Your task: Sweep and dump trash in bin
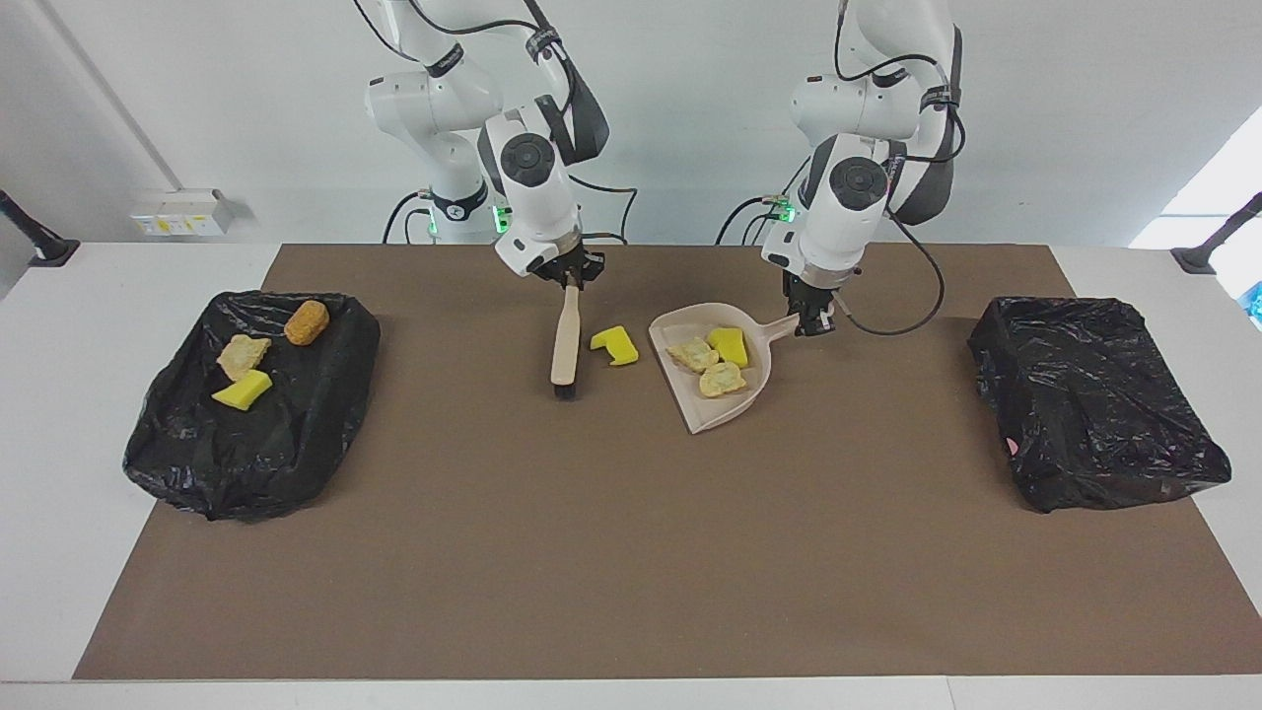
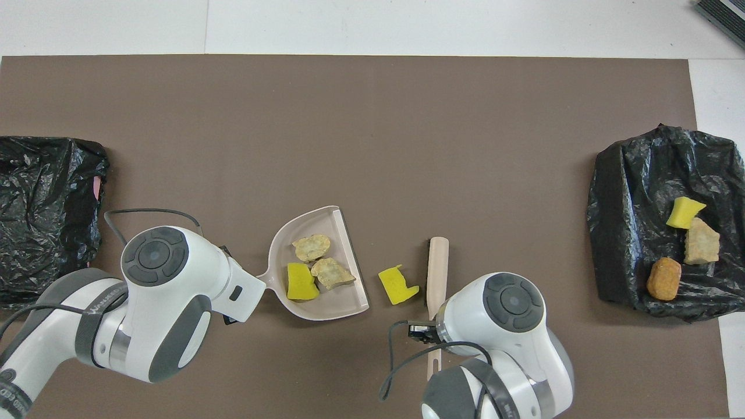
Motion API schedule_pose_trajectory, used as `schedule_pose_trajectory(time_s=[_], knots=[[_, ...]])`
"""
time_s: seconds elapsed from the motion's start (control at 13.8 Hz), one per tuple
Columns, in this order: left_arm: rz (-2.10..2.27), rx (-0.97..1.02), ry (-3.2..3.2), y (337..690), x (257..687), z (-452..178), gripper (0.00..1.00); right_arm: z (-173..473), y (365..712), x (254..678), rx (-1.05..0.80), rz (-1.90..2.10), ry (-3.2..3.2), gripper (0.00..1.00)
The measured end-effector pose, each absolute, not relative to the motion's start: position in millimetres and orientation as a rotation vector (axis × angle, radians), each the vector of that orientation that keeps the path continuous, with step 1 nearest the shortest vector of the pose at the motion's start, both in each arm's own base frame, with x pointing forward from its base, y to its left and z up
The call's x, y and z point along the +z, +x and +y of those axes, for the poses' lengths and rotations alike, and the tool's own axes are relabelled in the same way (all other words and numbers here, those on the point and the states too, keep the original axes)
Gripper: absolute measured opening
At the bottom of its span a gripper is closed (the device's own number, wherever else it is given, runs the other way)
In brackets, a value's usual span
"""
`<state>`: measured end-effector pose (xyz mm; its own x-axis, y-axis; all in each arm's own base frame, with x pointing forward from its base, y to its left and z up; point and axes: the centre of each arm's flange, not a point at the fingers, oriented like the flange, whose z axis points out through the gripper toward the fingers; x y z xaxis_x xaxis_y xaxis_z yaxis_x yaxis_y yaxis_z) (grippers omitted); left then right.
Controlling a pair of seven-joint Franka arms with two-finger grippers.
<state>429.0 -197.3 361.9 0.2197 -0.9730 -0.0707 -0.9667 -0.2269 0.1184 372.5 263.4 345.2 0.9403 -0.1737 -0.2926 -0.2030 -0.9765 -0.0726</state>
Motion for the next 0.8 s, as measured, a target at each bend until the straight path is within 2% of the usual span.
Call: schedule_pose_trajectory(time_s=[0.22, 0.51, 0.8], knots=[[-1.941, -0.206, 2.401, 425.4, 360.3, -202.6, 0.32, 280.4, 369.5, 341.1, 0.425, 0.367, -2.943, 0.26], [-1.945, -0.205, 2.399, 424.9, 360.2, -203.7, 0.32, 331.8, 361.7, 339.4, 0.433, 0.221, -2.929, 0.26], [-1.949, -0.203, 2.400, 425.2, 360.2, -203.2, 0.32, 372.4, 369.7, 348.5, 0.494, 0.130, -2.786, 0.26]])
